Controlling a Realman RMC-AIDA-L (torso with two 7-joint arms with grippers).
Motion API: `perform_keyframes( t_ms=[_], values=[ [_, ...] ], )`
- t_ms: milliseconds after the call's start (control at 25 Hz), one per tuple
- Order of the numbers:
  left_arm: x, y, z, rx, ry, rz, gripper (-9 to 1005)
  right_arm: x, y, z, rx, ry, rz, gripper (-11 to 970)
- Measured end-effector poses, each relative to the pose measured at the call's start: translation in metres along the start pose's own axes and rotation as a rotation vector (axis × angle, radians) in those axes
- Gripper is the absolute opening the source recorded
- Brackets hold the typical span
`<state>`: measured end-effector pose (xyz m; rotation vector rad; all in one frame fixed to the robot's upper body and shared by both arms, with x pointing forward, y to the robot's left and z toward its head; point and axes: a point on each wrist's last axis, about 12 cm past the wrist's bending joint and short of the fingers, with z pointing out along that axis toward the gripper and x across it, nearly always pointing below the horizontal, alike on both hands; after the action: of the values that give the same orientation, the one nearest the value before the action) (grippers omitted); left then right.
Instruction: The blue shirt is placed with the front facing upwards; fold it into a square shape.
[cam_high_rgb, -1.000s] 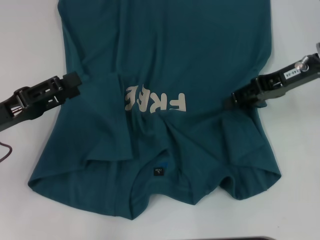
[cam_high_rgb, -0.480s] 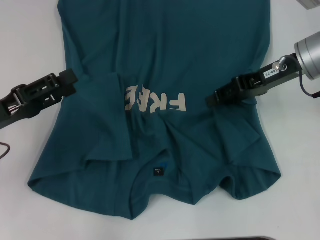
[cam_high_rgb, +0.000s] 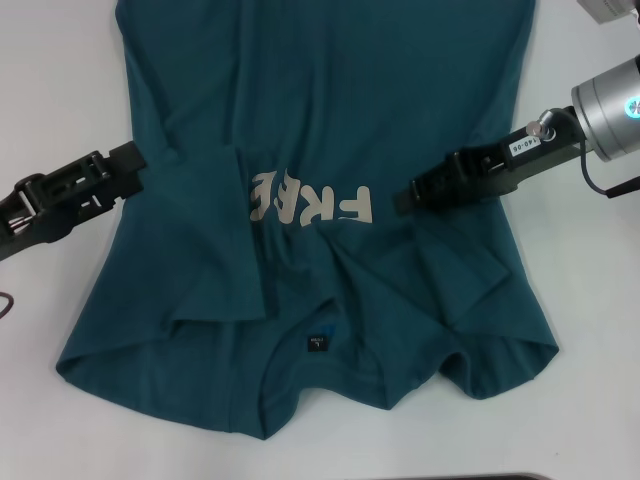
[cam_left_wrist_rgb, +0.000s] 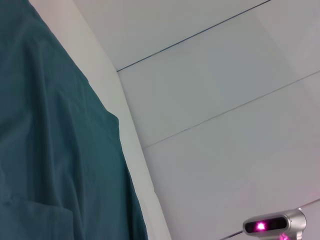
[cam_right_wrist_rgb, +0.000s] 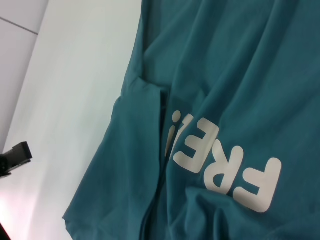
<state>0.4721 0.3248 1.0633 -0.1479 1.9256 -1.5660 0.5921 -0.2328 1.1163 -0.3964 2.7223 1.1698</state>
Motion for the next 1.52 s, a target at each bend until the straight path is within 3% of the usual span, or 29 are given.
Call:
perform_keyframes(
  t_ms=[160, 720, 1080, 1520],
  values=[
    [0.000, 0.000, 0.000, -0.001, 0.000, 0.000, 751, 0.000, 0.000, 0.001, 0.004, 0.006, 0.009, 470],
    [0.000, 0.000, 0.000, -0.002, -0.001, -0.005, 751, 0.004, -0.006, -0.001, 0.228, 0.178, -0.080, 472],
    [0.001, 0.001, 0.000, -0.002, -0.002, -0.008, 750, 0.008, -0.010, -0.011, 0.235, 0.175, -0.073, 472],
    [0.002, 0.001, -0.002, -0.005, -0.004, -0.012, 750, 0.010, -0.007, -0.002, 0.230, 0.186, -0.090, 473]
  ],
)
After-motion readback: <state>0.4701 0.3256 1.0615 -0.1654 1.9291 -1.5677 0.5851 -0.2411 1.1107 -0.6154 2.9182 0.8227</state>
